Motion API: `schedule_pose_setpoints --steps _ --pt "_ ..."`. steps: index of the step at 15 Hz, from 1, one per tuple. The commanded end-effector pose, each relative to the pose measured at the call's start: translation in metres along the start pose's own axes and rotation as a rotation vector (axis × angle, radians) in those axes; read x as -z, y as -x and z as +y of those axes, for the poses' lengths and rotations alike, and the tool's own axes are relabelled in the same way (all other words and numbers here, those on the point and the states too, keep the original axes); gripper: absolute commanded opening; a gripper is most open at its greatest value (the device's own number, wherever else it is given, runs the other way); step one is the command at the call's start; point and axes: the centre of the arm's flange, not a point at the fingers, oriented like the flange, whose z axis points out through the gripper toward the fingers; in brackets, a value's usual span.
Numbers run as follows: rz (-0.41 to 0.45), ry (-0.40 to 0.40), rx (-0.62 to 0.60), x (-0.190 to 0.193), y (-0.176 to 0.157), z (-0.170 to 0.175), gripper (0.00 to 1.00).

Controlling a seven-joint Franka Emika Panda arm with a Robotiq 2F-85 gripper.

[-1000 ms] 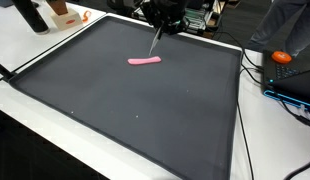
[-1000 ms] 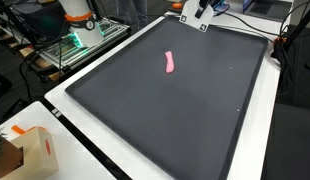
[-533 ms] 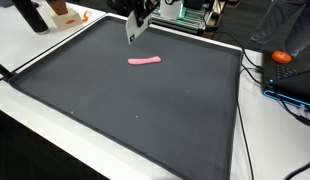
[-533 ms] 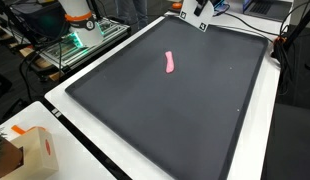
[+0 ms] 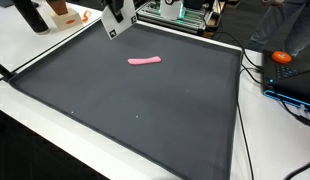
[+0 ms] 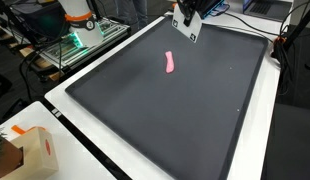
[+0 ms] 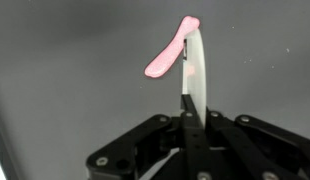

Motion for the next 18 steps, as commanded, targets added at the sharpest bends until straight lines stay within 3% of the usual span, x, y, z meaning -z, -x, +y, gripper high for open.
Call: schedule_pose_setpoints --steps 1,7,18 --pt "-0.009 -0.111 0.000 -0.022 0.019 0.045 0.01" --pt "-0.043 -0.266 -0.013 -0.054 0.026 0.095 0.01" --pt "-0.029 -0.325 -0.030 -0.099 0.034 0.138 0.01"
